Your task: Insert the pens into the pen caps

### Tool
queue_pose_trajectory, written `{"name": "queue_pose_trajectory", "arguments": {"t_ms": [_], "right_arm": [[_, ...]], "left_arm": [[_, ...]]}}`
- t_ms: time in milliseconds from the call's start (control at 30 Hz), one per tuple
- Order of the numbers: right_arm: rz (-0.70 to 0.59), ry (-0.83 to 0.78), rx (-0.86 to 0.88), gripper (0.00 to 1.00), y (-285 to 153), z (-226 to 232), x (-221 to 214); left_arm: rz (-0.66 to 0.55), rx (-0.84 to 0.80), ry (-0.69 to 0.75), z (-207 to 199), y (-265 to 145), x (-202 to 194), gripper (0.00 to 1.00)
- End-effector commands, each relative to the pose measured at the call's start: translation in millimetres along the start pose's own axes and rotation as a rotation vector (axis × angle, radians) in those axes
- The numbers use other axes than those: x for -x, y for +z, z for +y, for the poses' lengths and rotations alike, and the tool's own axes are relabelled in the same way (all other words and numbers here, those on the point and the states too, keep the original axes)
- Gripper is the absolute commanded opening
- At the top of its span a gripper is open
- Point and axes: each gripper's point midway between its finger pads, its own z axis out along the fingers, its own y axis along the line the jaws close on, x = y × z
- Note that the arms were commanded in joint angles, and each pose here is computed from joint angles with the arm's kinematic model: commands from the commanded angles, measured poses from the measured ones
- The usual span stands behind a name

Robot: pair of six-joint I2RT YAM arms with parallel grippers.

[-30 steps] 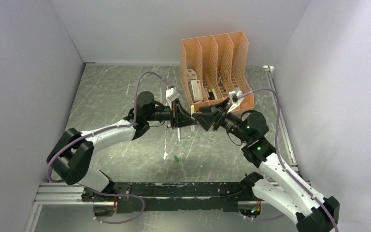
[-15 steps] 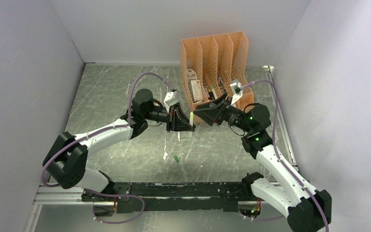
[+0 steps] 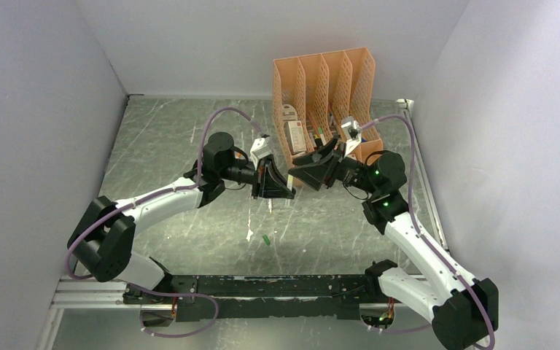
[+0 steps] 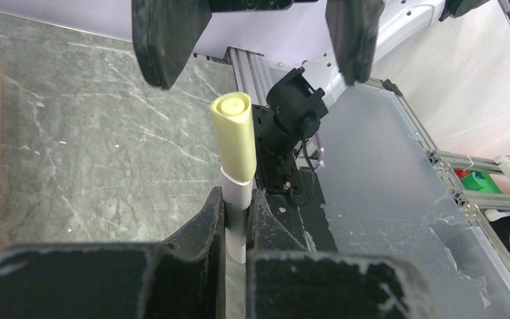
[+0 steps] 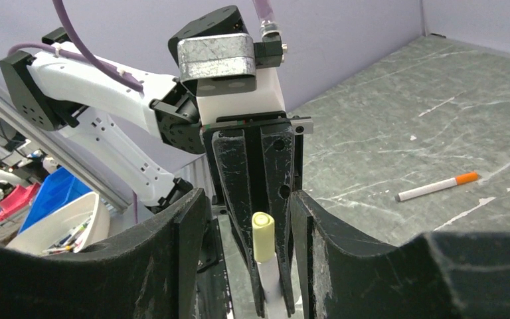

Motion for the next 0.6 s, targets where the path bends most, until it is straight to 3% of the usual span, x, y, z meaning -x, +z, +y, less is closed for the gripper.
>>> {"name": "queue_pose_trajectory", "arguments": {"t_ms": [0, 333, 567], "right_arm": [[0.013, -0.044, 0.024, 0.49, 2, 1, -1], [0.039, -0.035, 0.028, 0.45, 7, -1, -15], [0.056, -0.036, 0.017, 0.33, 8, -5, -21]], "left_arm": [[-0.029, -0.040, 0.021, -5, 2, 16, 0.07], [-0.049, -0.034, -0.010, 1, 9, 14, 0.07], [-0.056, -0.006, -0.026, 9, 11, 16, 0.07]]}}
